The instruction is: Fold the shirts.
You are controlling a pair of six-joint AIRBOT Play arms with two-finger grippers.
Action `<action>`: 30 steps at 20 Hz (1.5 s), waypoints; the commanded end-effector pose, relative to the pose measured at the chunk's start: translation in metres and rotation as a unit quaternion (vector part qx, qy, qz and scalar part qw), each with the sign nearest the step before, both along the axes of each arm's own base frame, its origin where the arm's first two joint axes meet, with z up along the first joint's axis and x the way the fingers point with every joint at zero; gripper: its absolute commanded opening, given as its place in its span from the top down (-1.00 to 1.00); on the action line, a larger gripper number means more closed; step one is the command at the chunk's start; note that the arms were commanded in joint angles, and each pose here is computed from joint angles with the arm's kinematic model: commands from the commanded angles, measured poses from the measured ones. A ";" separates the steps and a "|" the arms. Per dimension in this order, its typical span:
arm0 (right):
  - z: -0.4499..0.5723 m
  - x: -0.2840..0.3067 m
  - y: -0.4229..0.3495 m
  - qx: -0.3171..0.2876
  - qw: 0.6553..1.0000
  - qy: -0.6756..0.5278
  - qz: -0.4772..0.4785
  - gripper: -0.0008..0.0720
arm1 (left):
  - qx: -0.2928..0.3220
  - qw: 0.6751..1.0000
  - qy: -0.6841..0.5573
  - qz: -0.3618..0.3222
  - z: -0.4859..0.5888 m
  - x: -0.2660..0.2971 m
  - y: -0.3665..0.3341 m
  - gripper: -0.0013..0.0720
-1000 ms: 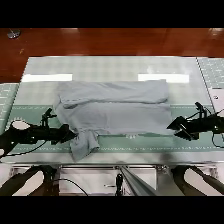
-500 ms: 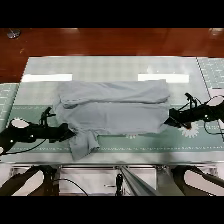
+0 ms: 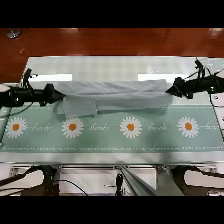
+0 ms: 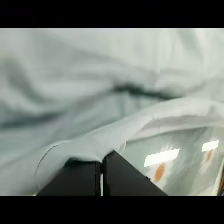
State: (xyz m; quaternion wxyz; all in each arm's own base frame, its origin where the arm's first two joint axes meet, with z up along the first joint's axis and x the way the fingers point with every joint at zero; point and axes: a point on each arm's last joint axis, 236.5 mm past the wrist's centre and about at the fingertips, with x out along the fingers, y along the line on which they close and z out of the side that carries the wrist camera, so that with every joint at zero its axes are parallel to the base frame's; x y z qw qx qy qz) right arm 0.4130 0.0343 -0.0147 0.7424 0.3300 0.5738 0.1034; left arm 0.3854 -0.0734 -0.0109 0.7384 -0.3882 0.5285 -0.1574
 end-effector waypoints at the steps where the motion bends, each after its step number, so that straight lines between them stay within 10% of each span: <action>1: 0.009 0.053 0.012 0.030 0.999 -0.037 -0.006 0.87 | -0.030 0.999 0.000 -0.012 0.005 0.061 -0.004 0.91; 9: -0.026 0.097 0.010 0.068 0.997 -0.014 -0.034 0.87 | -0.056 0.997 0.048 -0.018 -0.028 0.110 -0.010 0.85; 10: -0.031 0.095 0.010 0.068 0.997 -0.008 -0.033 0.50 | -0.066 0.995 0.068 -0.025 -0.032 0.103 -0.013 0.08; 11: -0.032 0.094 0.007 0.065 0.997 -0.007 -0.030 -0.54 | -0.074 0.993 0.080 -0.037 -0.032 0.095 -0.013 -0.96; 19: -0.039 0.044 -0.100 0.022 0.996 0.060 -0.068 -0.72 | 0.119 0.986 0.085 0.075 0.017 0.039 0.162 -0.94; 25: -0.080 0.053 -0.037 0.055 0.995 0.082 -0.009 -0.72 | 0.120 0.988 -0.087 0.035 0.070 0.006 0.062 -0.94; 28: -0.080 0.061 0.000 0.076 0.995 0.059 0.030 -0.54 | 0.105 0.991 -0.081 -0.022 0.061 -0.008 0.012 -0.93; 30: -0.073 0.064 0.015 0.072 0.995 0.049 0.043 0.88 | 0.092 0.991 -0.082 -0.049 0.056 -0.005 -0.018 -0.91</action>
